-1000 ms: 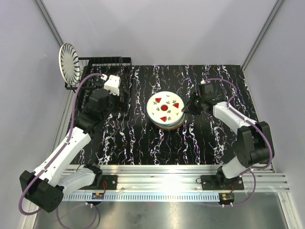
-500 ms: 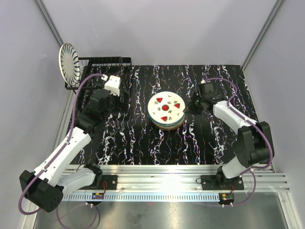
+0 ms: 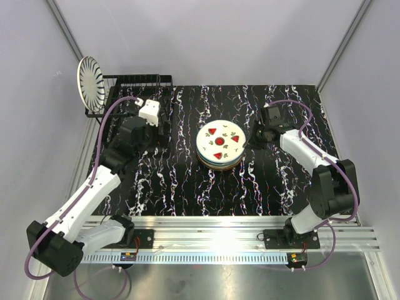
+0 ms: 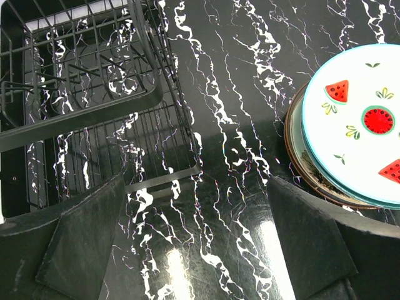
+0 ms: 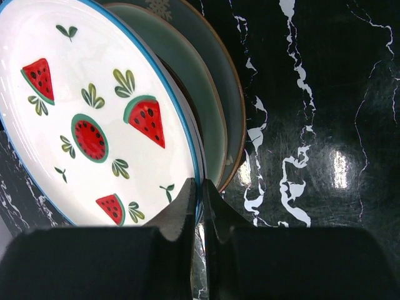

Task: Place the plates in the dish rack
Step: Grab a plate with the left arm

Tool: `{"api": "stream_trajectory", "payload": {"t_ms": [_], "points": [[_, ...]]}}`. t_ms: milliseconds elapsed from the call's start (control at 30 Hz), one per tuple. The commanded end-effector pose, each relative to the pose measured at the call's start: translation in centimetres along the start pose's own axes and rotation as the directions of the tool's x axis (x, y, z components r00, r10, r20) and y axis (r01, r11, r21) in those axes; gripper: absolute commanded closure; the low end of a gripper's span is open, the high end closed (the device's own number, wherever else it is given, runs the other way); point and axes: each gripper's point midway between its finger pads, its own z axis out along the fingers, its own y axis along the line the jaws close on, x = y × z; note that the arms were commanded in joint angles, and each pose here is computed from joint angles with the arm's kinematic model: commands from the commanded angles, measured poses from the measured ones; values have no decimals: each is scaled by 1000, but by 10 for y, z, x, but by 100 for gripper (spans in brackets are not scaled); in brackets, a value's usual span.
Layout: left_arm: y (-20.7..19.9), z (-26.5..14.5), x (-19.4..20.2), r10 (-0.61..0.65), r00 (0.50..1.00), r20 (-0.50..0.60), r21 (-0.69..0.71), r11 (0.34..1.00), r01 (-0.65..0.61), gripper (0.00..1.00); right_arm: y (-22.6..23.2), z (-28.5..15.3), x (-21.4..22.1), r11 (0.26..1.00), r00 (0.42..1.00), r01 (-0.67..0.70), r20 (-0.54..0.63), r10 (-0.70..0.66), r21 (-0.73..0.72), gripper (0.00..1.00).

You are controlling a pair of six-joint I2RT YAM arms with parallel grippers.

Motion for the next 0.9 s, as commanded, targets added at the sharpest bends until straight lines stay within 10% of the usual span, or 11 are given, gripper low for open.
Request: {"api": "stream_trajectory", "payload": {"t_ms": [0, 600, 867], "points": [[1, -2, -22, 2, 999, 53, -10, 1000, -2, 1, -2, -4, -8, 999, 999, 31, 11, -31, 28, 90], [-4, 2, -17, 10, 1000, 22, 3, 1000, -10, 1, -1, -3, 1, 998, 996, 65, -61, -64, 20, 85], [-4, 3, -15, 15, 1000, 12, 1, 1000, -15, 1, 0, -4, 1, 998, 995, 67, -70, -65, 20, 66]]}}
